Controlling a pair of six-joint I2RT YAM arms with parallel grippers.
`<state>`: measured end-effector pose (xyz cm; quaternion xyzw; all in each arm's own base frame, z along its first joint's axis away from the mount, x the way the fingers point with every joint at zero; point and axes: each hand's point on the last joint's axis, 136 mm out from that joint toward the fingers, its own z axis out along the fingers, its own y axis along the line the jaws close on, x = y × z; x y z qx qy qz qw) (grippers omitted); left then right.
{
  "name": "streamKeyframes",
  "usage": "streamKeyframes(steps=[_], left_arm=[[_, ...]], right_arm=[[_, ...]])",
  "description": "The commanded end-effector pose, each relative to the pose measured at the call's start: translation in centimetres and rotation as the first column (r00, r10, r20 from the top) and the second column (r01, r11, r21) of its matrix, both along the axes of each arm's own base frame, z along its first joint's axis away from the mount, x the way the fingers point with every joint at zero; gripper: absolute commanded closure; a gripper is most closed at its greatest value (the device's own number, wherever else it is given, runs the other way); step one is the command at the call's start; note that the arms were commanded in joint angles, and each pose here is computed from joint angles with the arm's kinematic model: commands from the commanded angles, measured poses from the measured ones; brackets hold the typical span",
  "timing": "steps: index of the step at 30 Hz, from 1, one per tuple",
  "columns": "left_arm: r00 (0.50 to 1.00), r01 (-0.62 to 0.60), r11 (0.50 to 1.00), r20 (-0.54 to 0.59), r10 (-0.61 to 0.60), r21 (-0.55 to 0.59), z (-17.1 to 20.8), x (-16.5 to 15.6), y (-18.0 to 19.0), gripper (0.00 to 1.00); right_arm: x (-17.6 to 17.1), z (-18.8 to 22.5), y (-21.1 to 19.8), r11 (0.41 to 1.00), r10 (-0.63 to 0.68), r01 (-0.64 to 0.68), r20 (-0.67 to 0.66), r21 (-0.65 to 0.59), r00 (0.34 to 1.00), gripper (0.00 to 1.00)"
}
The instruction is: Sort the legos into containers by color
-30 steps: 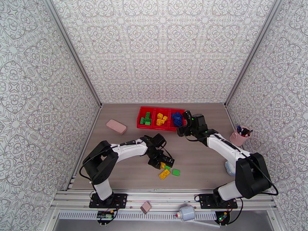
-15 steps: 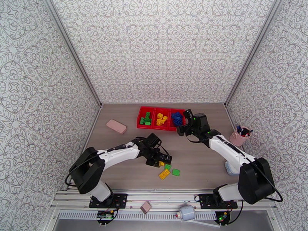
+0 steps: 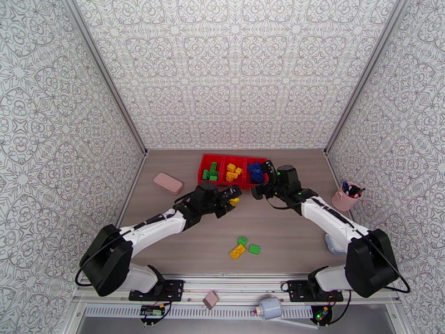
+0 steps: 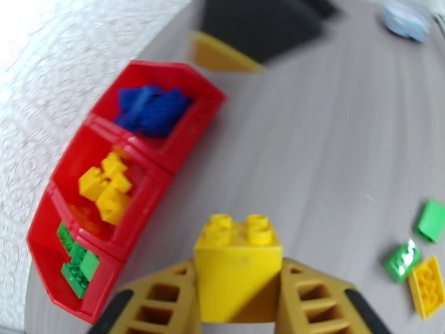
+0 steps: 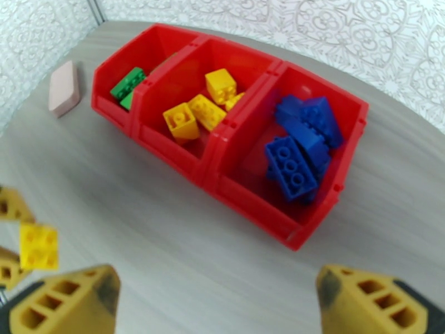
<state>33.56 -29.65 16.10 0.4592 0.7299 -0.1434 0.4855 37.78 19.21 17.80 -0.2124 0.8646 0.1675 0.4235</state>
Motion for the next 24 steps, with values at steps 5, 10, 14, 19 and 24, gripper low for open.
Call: streamKeyframes(steps=[5, 10, 14, 19, 24], left_arm=[[0.952, -0.288, 0.935, 0.046, 0.303, -0.205, 3.9, 8.9, 0.1, 0.76], [0.93, -0.354, 0.918, 0.032, 0.365, -0.179, 2.9, 13.0, 0.1, 0.76], [0.921, -0.384, 0.911, 0.006, 0.39, -0.151, 1.0, 16.0, -0.2, 0.75], [0.91, -0.414, 0.902, -0.031, 0.413, -0.119, -0.8, 18.9, -0.1, 0.71], [0.904, -0.425, 0.899, -0.095, 0.416, -0.106, -2.4, 20.5, 0.1, 0.67]], right_arm=[[-0.7, -0.5, 0.8, 0.999, 0.035, -0.035, -0.017, -0.002, 0.999, 0.03], [-0.9, -0.6, 0.7, 1.0, 0.03, -0.03, -0.019, -0.009, 0.999, 0.03], [-1.1, -0.7, 0.5, 1.0, 0.025, -0.025, -0.02, -0.016, 0.999, 0.03], [-1.3, -0.7, 0.1, 0.999, 0.016, -0.017, -0.021, -0.032, 1.0, 0.03], [-1.3, -0.8, -0.1, 0.999, 0.01, -0.011, -0.022, -0.039, 1.0, 0.03]])
